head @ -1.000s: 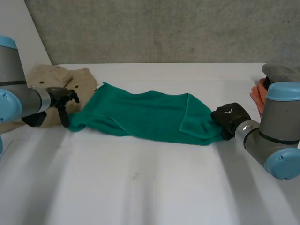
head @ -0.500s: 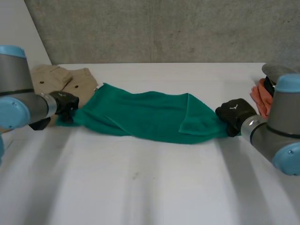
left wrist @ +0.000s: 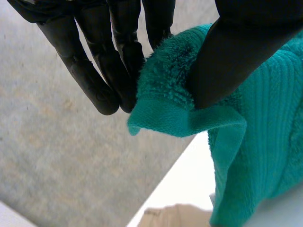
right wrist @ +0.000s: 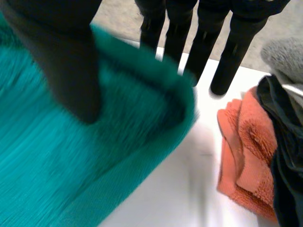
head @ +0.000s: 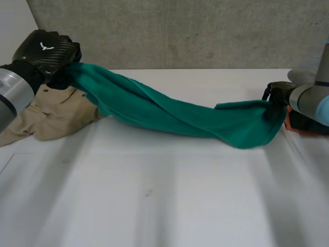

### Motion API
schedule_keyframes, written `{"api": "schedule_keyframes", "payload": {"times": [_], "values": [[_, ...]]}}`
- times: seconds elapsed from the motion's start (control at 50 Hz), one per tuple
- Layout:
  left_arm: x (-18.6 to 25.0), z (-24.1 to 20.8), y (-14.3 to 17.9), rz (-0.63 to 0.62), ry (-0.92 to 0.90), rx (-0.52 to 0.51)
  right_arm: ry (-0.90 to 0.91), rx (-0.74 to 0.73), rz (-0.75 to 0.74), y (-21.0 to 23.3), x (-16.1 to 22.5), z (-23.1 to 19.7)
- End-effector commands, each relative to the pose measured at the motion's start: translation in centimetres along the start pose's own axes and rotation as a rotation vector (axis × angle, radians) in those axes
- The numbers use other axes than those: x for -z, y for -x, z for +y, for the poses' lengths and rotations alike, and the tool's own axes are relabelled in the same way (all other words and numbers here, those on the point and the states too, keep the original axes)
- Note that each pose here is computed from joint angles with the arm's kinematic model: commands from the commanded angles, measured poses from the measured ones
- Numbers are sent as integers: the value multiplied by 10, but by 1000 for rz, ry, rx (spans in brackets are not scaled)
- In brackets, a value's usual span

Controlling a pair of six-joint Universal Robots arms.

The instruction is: Fold the laundry.

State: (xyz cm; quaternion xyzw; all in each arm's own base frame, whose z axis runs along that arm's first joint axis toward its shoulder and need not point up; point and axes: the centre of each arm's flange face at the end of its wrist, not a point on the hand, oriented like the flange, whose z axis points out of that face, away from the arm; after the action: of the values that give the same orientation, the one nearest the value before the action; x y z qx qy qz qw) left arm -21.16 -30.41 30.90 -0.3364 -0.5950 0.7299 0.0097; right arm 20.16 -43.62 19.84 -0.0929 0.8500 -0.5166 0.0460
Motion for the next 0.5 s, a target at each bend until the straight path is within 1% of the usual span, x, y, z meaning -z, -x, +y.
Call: {"api": "schedule_keyframes", "payload": {"times": [0.02, 0.1, 0.18, 0.22, 0.32, 0.36, 0.42, 0.5], "values": [[0, -3, -13, 8, -37, 28, -43, 75, 100, 2, -3, -7], [5, -13, -19, 20, -34, 63, -26, 112, 64, 9, 15, -14], [9, -27, -24, 38, -50, 97, 52, 180, 16, 13, 42, -9], [11, -38, -27, 47, -70, 119, 92, 242, -15, 15, 63, -4], [17, -68, -33, 61, -129, 158, 42, 355, -71, 20, 97, 2], [20, -81, -36, 61, -151, 173, 30, 391, -98, 24, 111, 10], [22, -93, -36, 52, -165, 184, 29, 396, -134, 28, 123, 22], [27, -110, -38, 48, -182, 202, 83, 377, -227, 40, 131, 49]]}}
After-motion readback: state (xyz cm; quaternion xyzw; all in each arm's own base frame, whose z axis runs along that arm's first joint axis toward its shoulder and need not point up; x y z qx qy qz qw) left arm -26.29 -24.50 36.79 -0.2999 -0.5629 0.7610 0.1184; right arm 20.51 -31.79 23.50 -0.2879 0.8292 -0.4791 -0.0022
